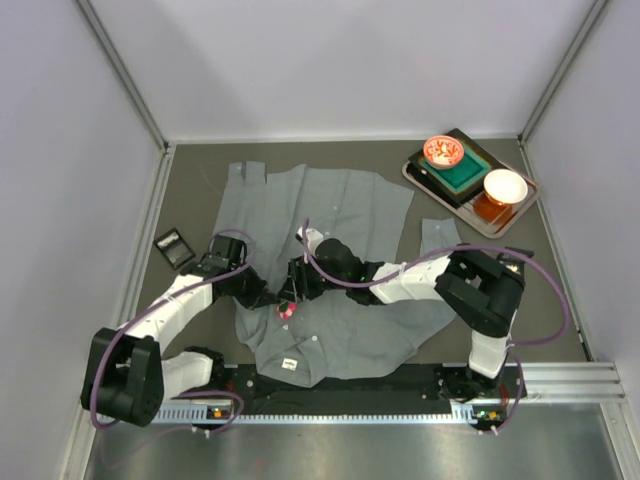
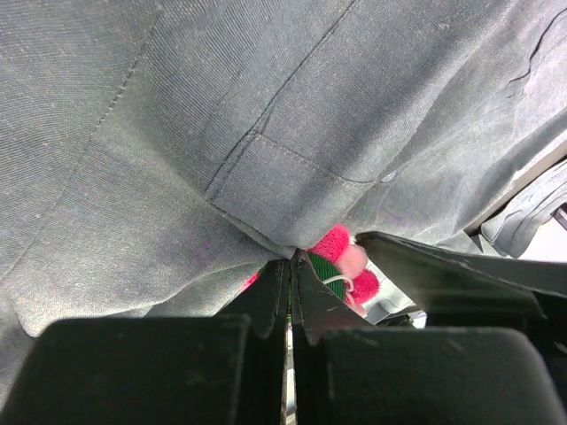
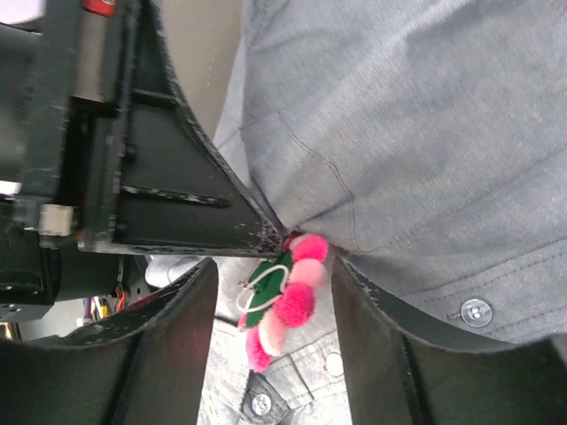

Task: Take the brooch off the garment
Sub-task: Remove the brooch from the clothes.

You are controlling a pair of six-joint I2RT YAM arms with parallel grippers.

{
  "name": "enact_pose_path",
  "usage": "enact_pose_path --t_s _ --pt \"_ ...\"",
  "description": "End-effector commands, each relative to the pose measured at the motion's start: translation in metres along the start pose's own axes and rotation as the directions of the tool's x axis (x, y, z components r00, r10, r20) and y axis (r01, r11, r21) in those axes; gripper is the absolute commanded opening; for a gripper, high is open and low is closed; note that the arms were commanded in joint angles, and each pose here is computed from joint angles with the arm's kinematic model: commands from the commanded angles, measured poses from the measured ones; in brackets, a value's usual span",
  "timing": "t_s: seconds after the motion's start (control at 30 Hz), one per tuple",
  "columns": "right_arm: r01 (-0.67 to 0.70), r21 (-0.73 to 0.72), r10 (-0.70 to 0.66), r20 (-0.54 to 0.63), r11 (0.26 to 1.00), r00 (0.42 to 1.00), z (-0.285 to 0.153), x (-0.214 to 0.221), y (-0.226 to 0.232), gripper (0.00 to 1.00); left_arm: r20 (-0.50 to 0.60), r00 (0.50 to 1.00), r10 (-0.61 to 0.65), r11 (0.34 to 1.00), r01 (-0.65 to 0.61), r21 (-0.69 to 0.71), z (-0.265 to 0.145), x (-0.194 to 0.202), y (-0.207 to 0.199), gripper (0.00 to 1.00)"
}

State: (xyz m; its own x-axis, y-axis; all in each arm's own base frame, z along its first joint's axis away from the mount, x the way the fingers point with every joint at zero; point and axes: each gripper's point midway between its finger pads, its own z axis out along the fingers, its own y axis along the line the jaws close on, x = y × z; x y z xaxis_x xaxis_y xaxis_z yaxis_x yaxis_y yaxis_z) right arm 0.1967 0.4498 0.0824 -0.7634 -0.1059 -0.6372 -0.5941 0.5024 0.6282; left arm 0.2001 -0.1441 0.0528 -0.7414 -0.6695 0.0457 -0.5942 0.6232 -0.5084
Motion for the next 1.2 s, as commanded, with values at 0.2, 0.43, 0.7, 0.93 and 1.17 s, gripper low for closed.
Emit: enact_pose_path --t_s 0.2,0.43,0.7,0.93,1.17 --pt "-0.01 0.023 0.011 -0.048 1.0 0.999 0.007 0.018 -0.005 0.43 0.021 1.0 0.008 1.0 -0.008 0.008 -0.003 -0.004 -0.006 0.0" --pt "0.003 0.012 -0.002 -0.07 1.0 0.998 0.011 0.023 0.001 0.42 0.022 1.0 -0.012 1.0 0.012 -0.025 -0.003 -0.005 -0.003 0.0" --pt "0.005 0.006 -0.005 -0.071 1.0 0.997 0.013 0.023 0.004 0.42 0.014 0.999 -0.036 0.997 0.037 -0.065 -0.002 -0.004 0.004 0.0" --pt "0.008 0.0 -0.008 -0.073 1.0 0.997 0.017 0.02 0.007 0.42 0.017 0.999 -0.036 0.997 0.037 -0.062 -0.003 -0.004 0.004 0.0" --pt "0.0 0.032 0.002 -0.076 0.999 0.997 0.022 0.02 0.001 0.42 0.03 0.999 -0.02 0.999 0.021 -0.039 -0.005 -0.005 0.002 0.0"
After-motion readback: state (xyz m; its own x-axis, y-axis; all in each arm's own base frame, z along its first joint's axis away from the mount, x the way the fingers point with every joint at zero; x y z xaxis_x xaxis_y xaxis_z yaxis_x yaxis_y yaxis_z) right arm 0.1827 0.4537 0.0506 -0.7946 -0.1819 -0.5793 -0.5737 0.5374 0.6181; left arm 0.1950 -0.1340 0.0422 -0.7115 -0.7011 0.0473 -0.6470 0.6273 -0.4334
